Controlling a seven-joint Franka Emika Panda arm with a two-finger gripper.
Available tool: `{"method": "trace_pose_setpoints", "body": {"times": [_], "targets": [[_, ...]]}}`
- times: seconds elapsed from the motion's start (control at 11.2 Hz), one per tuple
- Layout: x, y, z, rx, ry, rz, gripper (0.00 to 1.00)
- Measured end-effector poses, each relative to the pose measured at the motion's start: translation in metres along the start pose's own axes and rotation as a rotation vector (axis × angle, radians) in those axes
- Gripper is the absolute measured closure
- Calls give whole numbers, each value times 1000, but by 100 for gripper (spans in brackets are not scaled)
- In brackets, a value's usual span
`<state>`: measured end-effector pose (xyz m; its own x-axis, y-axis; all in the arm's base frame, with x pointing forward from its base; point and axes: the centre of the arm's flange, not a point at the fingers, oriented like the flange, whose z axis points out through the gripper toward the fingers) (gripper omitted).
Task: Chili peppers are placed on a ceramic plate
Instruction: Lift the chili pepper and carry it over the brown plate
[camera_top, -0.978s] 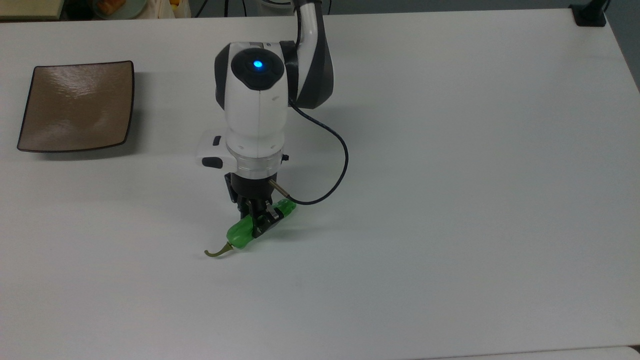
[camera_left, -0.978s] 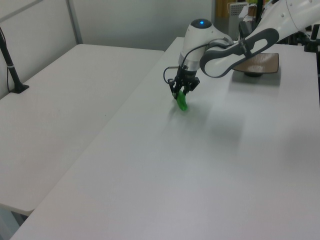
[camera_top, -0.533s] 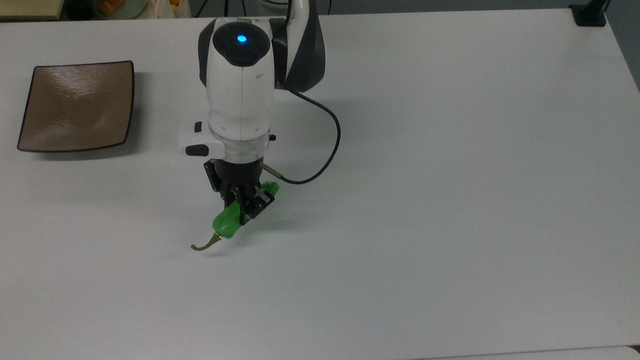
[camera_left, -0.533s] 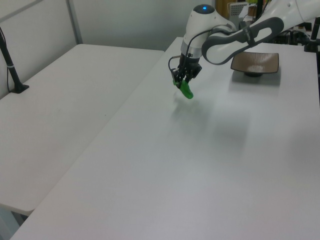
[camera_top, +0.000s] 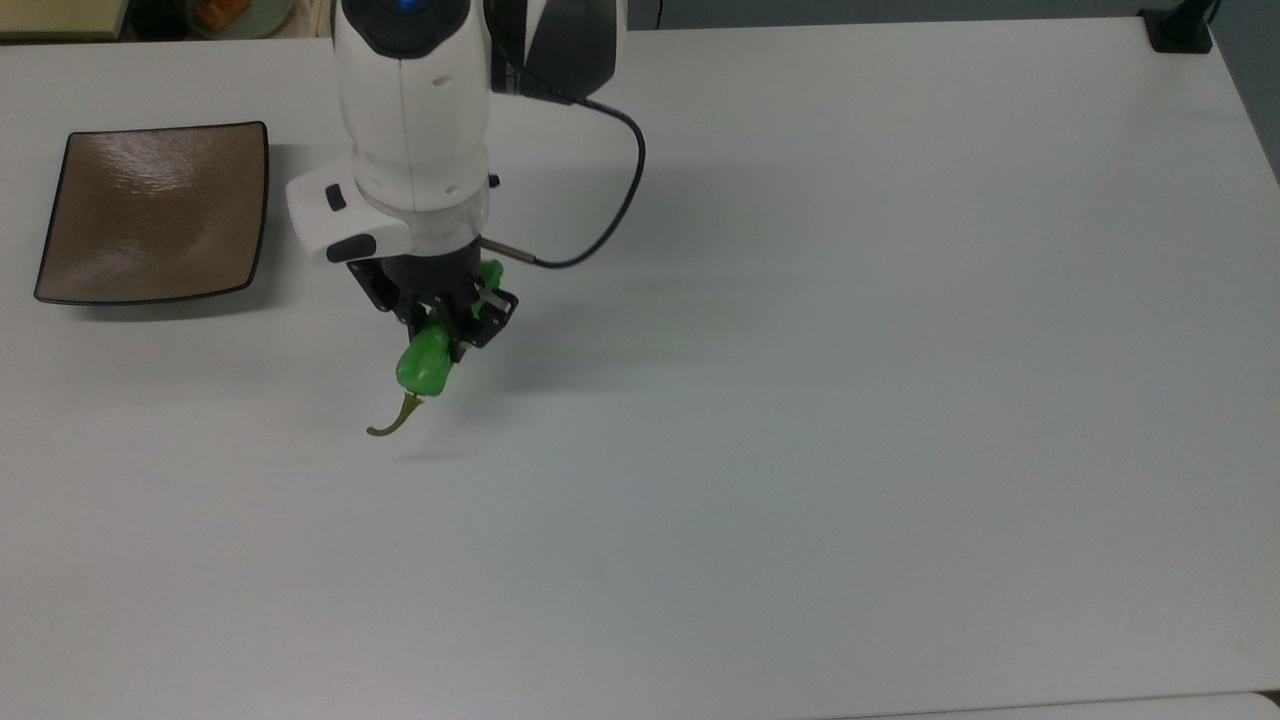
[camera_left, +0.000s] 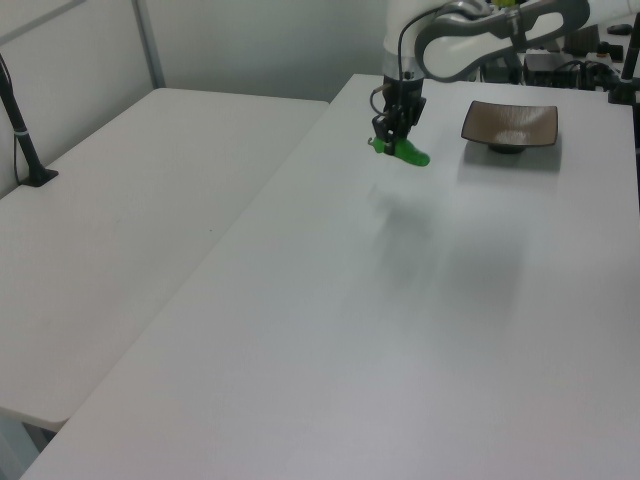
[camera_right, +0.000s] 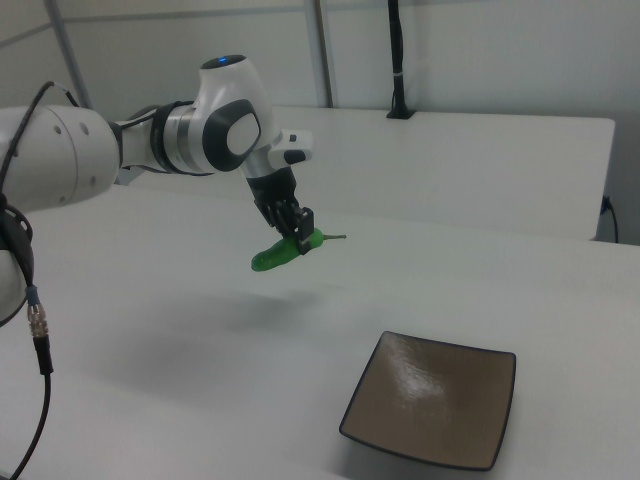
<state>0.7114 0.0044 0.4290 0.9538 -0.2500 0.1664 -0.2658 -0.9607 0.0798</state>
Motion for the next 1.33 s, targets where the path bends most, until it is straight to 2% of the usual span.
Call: {"method": "trace_pose_setpoints", "body": {"times": [0.27,0.62,0.8,1.33], "targets": [[1,16,-12,-8,-3,-130,64],[10,71,-37,-27,17,-315,64],[9,98,-40,-48,-20,-420,64],[13,185,-34,-101,-67,-615,64]]}}
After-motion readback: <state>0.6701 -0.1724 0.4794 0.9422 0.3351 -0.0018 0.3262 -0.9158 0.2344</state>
